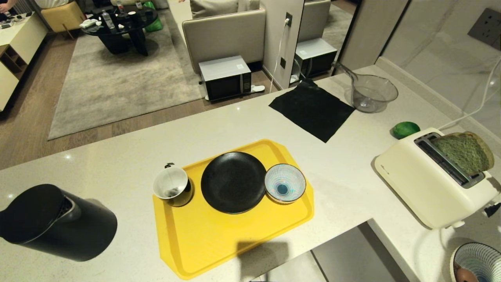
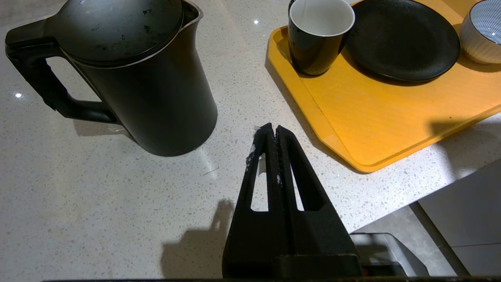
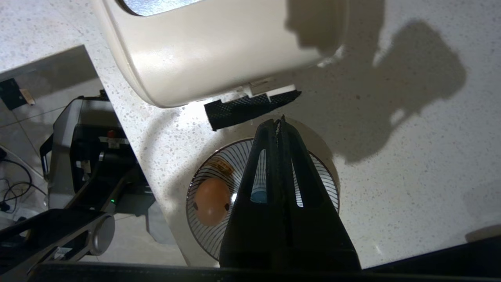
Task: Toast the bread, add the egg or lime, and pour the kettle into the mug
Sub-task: Use a bread toaster
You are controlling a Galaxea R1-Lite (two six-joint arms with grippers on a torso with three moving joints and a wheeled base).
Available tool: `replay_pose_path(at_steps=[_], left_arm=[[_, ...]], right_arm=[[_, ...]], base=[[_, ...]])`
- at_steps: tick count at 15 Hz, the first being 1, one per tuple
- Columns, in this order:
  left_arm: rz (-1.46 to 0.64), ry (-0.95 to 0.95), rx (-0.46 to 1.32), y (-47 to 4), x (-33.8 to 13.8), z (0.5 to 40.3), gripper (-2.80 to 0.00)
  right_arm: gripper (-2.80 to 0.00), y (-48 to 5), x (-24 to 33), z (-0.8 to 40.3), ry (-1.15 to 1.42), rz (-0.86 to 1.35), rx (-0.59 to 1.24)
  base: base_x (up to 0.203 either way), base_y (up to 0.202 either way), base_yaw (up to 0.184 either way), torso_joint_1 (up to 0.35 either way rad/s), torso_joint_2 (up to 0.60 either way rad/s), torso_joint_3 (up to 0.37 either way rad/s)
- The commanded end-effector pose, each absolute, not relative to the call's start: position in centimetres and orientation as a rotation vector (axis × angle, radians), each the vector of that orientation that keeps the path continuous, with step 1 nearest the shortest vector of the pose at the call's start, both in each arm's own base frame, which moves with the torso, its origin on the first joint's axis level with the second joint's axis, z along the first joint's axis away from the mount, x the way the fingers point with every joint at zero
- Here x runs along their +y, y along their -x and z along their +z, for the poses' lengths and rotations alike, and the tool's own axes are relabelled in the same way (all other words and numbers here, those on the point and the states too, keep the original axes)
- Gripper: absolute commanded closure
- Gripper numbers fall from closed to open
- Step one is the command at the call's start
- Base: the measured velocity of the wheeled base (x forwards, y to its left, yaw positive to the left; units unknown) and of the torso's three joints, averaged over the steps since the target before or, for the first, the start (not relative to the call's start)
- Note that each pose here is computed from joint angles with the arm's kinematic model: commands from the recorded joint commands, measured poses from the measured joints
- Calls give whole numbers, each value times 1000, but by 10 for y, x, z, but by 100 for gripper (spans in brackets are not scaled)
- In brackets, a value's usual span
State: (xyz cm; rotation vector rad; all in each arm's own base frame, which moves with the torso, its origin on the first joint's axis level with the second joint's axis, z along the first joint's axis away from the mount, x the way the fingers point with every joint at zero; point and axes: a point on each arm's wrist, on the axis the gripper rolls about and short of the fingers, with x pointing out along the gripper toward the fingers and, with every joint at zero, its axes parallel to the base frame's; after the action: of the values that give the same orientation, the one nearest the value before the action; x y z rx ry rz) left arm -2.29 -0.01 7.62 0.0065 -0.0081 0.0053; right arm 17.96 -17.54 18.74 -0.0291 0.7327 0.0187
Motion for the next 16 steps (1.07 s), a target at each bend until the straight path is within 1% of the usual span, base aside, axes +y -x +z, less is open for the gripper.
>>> replay_pose_path(at_steps=[1,7,16], left_arm=[[6,-8,-9,23,0,76,0],[6,-7,-9,23,0,76,0],[7,-7,-9,23,0,76,0]], right_arm=[[0,-184,-172,185,31,46,738],[0,-191,-162,178,32,101,757],[0,-202,-169,163,28,115,806]], base=[[0,0,0,0,0,0],[0,0,0,0,0,0],[0,0,0,0,0,0]])
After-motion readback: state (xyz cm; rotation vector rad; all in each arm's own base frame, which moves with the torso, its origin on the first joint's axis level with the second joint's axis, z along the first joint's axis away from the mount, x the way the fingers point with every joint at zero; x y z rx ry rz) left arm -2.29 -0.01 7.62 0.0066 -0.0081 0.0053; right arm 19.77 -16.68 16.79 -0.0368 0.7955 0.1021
